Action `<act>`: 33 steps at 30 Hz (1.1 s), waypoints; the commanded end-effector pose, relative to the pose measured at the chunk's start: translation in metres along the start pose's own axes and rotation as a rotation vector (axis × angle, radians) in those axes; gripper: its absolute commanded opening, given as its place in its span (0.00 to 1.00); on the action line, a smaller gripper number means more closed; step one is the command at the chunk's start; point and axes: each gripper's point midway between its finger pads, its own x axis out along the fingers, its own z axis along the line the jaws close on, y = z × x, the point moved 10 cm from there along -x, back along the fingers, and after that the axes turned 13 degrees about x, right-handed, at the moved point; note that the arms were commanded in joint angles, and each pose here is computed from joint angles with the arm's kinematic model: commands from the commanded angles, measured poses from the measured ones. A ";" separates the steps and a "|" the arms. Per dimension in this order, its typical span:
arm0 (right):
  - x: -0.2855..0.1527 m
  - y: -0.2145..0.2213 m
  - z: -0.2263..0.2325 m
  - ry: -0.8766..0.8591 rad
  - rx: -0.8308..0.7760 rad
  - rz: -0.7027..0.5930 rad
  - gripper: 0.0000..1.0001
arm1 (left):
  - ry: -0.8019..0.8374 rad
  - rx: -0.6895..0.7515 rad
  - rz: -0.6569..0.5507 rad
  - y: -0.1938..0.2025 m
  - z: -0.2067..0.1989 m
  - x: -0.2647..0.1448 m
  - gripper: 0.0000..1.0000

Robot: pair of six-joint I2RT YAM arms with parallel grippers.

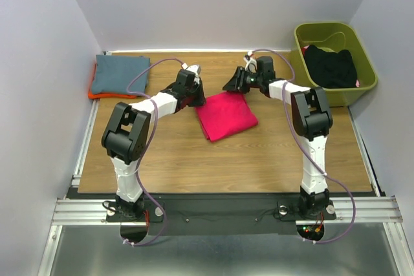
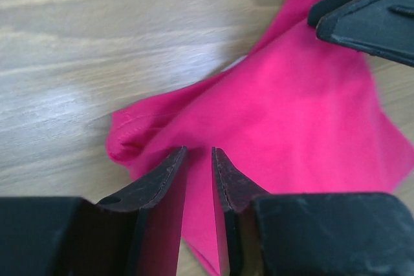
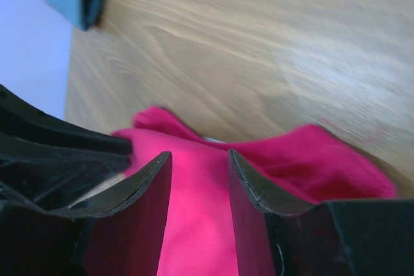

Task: Fold and stack the t-shirts
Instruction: Fold the tshirt

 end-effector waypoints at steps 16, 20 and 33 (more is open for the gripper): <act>-0.039 -0.035 0.002 -0.066 0.020 -0.088 0.44 | 0.078 -0.091 -0.116 -0.052 0.033 0.008 0.51; -0.065 -0.015 0.031 -0.089 0.025 -0.079 0.45 | 0.118 -0.106 -0.135 -0.044 0.011 -0.033 0.59; -0.072 0.089 0.033 -0.131 0.100 0.143 0.43 | 0.263 -0.159 0.006 0.026 -0.047 -0.058 0.43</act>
